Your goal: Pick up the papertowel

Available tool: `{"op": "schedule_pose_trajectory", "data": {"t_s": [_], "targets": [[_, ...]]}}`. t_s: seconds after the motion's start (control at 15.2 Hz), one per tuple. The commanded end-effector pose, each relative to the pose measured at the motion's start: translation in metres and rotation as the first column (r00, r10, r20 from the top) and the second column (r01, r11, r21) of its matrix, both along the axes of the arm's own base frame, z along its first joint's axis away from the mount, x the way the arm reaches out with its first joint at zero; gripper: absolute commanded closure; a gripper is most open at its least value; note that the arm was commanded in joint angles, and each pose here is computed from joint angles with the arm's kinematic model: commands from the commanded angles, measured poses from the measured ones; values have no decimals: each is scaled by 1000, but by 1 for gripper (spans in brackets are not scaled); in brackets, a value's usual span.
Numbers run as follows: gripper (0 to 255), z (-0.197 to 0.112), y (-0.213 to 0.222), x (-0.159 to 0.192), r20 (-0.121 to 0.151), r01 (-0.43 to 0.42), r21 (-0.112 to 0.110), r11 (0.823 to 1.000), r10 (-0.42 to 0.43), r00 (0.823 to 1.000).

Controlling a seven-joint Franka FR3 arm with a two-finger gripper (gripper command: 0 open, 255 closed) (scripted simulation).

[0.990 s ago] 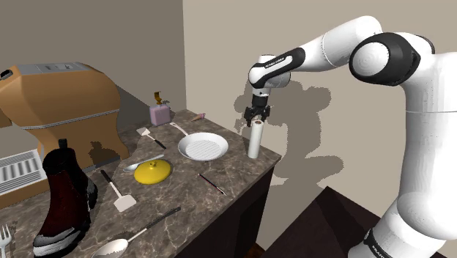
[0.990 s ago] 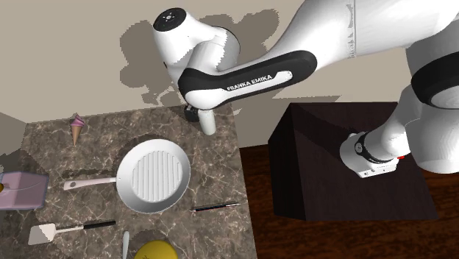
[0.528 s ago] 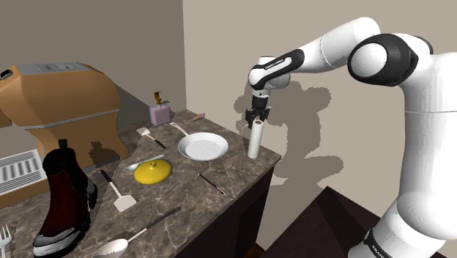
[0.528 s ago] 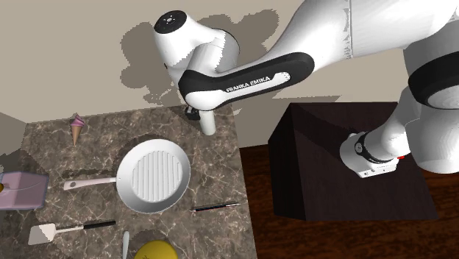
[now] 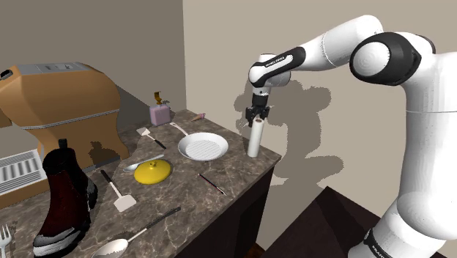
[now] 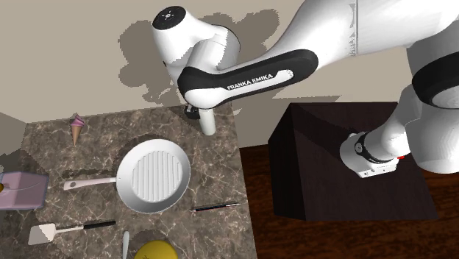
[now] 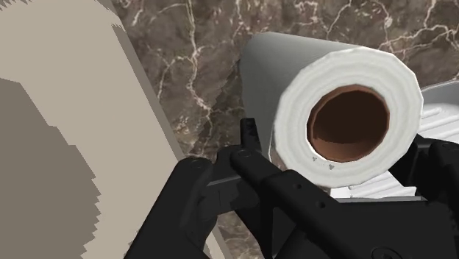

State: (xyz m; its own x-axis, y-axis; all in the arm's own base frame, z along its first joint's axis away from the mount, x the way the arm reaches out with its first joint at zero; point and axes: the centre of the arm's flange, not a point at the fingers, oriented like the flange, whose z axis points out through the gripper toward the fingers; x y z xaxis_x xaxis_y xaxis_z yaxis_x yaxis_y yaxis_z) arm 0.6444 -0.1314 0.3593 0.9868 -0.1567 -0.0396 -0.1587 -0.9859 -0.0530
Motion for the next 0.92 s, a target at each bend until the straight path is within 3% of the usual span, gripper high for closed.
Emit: {"op": "schedule_pose_trajectory", "data": {"t_s": [0.0, 0.86], "targets": [[255, 11, -1, 1, 0, 0, 0, 1000, 0, 1000], [255, 69, -1, 1, 0, 0, 0, 1000, 0, 1000]]}}
